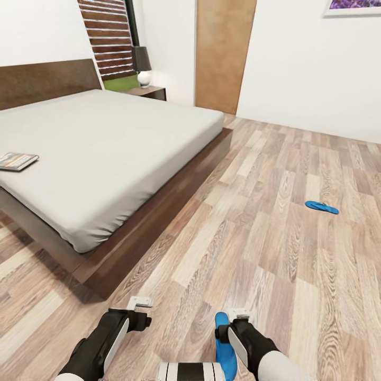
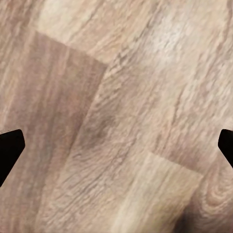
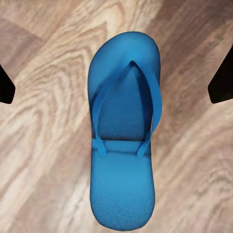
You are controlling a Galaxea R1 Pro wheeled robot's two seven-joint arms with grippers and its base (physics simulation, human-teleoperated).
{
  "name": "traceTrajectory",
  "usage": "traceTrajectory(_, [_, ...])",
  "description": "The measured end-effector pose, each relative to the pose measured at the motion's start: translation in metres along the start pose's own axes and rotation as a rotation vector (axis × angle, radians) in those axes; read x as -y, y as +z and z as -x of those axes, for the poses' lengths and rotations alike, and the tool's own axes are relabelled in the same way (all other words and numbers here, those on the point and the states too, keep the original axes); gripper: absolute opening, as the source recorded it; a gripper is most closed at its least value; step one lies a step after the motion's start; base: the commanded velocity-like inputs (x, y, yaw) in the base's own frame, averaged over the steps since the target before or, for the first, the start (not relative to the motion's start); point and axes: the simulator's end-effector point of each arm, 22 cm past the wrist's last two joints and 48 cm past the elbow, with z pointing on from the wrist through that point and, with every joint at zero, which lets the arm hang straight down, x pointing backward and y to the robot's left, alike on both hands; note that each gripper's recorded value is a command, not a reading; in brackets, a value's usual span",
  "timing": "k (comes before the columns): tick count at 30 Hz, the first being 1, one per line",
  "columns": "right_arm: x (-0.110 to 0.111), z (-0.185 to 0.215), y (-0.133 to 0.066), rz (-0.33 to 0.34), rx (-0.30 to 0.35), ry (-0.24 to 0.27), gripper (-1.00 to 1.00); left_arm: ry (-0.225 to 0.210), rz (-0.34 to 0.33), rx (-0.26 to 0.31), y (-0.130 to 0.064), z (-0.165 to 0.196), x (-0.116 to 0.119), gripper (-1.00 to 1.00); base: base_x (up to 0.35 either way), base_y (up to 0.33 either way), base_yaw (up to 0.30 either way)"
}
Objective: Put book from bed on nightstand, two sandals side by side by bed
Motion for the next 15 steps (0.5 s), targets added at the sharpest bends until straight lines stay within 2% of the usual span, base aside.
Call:
traceTrajectory(10, [-0.004, 0.010, 0.001, 0.005, 0.007, -0.003, 1.00, -0.001, -0.001, -0.012, 0.004, -0.005, 0.000, 1.00, 0.000, 0.000, 0.000])
traceTrajectory(15, [-0.004, 0.006, 0.008, 0.005, -0.009, -0.003, 1.00, -0.002, -0.003, -0.032, 0.012, -0.013, 0.001, 1.00, 0.000, 0.000, 0.000])
